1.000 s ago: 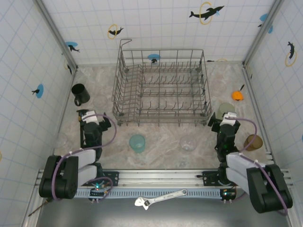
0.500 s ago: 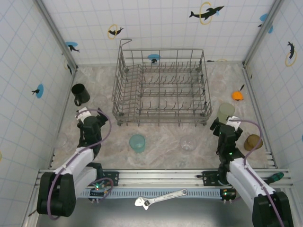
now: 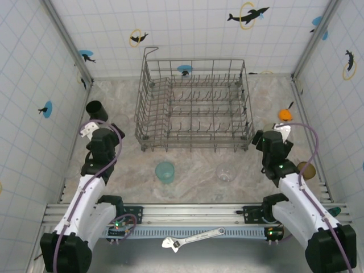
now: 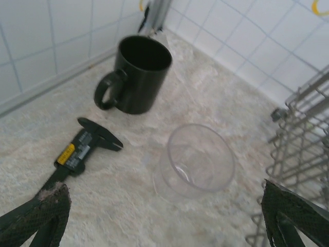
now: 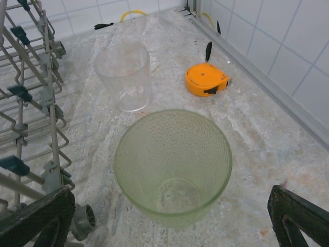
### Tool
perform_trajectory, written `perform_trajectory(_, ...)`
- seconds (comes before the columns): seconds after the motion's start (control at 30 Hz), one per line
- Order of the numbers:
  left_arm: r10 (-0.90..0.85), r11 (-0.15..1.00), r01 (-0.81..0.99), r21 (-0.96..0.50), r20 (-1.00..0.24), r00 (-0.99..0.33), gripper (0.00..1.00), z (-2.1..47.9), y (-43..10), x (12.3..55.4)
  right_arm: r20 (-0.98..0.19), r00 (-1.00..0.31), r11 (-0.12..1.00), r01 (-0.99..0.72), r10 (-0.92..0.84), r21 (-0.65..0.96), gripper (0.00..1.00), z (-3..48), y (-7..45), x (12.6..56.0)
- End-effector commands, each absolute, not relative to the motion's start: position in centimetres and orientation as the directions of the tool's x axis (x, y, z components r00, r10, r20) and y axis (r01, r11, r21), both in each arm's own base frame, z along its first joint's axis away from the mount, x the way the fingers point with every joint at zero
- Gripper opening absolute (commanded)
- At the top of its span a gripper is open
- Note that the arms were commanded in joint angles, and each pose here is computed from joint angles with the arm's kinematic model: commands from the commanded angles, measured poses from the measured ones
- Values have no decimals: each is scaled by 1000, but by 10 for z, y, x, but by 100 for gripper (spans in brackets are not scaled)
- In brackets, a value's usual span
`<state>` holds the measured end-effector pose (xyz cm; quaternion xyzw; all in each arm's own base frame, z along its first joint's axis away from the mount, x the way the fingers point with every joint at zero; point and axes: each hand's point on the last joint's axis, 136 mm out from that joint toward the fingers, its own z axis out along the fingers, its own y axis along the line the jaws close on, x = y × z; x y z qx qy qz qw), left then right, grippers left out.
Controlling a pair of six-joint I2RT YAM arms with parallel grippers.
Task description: Load the cups into the dish rack
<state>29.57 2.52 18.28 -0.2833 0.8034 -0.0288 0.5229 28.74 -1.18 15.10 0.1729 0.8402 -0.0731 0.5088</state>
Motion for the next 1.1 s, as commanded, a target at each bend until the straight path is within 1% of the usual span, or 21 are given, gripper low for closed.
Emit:
perform_trajectory(0.0,-475,871,-364,-331,-759,-445,98,178,4,283,-876,-445,923,385,185,-1,100,171,-16,291)
perform_trajectory(0.23,-437,899,-253,-358,-688,-579,98,182,-23,270,-876,-463,947,320,139,-18,100,216,-1,320)
perform_trajectory(0.43,-393,905,-157,-395,-635,-665,98,182,-44,256,-872,-469,963,268,142,13,100,230,15,340)
perform_trajectory(0.57,-367,904,-123,-410,-593,-717,98,180,-54,246,-866,-482,972,232,136,24,100,239,26,355)
perform_trajectory(0.67,-313,900,-58,-432,-547,-776,98,171,-68,237,-851,-510,979,204,124,20,100,242,36,365)
perform_trajectory(0.77,-286,905,-59,-422,-497,-819,98,162,-71,229,-841,-531,984,177,105,11,100,240,46,372)
perform_trajectory(0.93,-254,877,12,-481,-484,-838,98,172,-90,224,-829,-553,990,142,78,-1,100,235,57,378)
perform_trajectory(1.07,-195,892,49,-450,-481,-855,98,172,-101,217,-824,-562,993,120,69,1,100,233,66,382)
